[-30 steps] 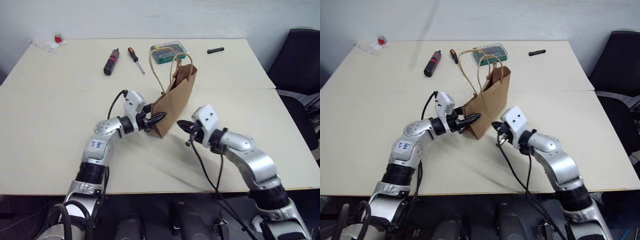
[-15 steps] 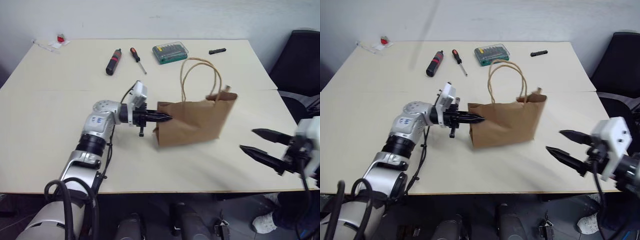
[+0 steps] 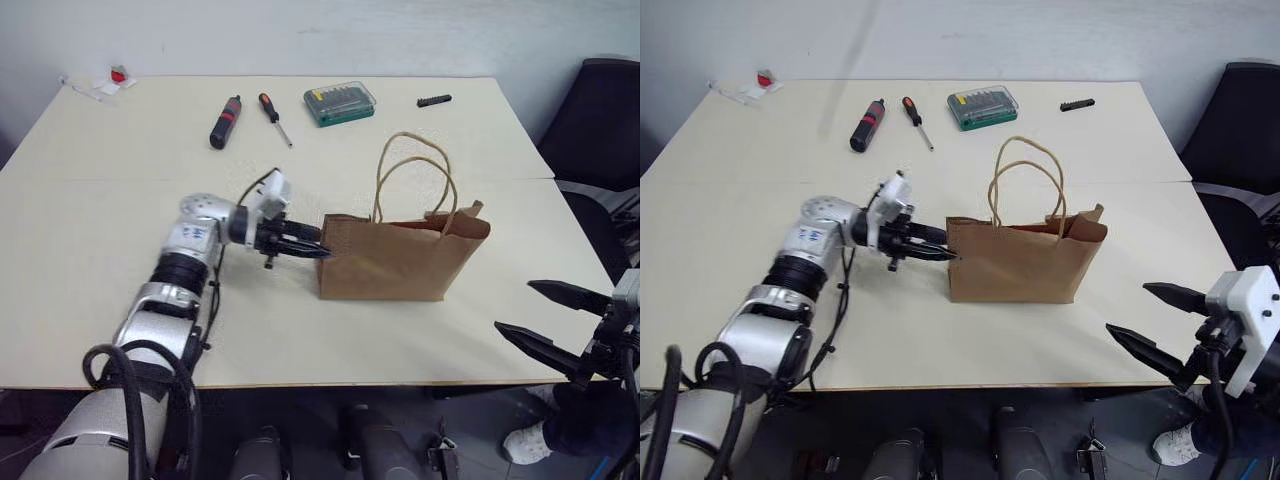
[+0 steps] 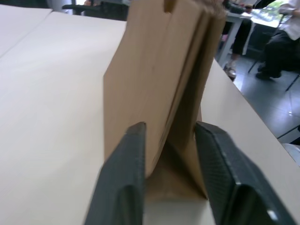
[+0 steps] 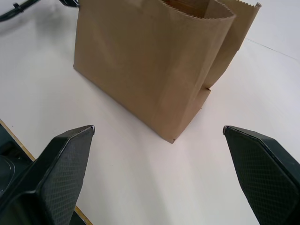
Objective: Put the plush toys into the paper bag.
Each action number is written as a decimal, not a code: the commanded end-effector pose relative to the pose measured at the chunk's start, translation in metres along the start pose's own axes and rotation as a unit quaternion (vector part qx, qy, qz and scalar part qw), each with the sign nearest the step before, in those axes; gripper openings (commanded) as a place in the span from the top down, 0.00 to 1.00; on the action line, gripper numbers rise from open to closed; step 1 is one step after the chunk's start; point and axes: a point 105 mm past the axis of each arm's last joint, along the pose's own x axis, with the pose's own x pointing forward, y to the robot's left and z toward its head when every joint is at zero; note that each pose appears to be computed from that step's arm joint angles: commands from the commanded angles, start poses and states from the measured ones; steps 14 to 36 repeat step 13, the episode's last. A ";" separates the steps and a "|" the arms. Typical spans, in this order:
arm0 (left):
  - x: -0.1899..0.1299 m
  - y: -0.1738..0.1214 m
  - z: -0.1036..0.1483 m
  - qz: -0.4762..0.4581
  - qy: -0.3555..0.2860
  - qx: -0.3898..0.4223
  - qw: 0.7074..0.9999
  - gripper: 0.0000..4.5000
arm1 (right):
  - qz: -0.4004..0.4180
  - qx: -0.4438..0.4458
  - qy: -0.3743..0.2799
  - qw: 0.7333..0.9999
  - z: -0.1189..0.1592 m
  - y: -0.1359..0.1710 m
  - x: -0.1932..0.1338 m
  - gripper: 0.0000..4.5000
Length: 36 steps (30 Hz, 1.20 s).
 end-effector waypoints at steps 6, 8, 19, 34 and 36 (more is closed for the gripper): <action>-0.099 -0.079 0.029 0.076 0.033 -0.054 0.995 0.01 | 0.062 -0.010 -0.008 0.998 0.021 -0.018 -0.013 0.00; -0.120 -0.096 0.037 0.104 0.045 -0.066 0.991 0.00 | 0.068 -0.002 -0.010 0.998 0.029 -0.028 -0.020 0.00; -0.129 -0.102 0.052 0.154 0.024 -0.054 0.986 0.00 | 0.070 0.003 -0.015 0.997 0.040 -0.045 -0.025 0.00; -0.129 -0.102 0.052 0.154 0.024 -0.054 0.986 0.00 | 0.070 0.003 -0.015 0.997 0.040 -0.045 -0.025 0.00; -0.129 -0.102 0.052 0.154 0.024 -0.054 0.986 0.00 | 0.070 0.003 -0.015 0.997 0.040 -0.045 -0.025 0.00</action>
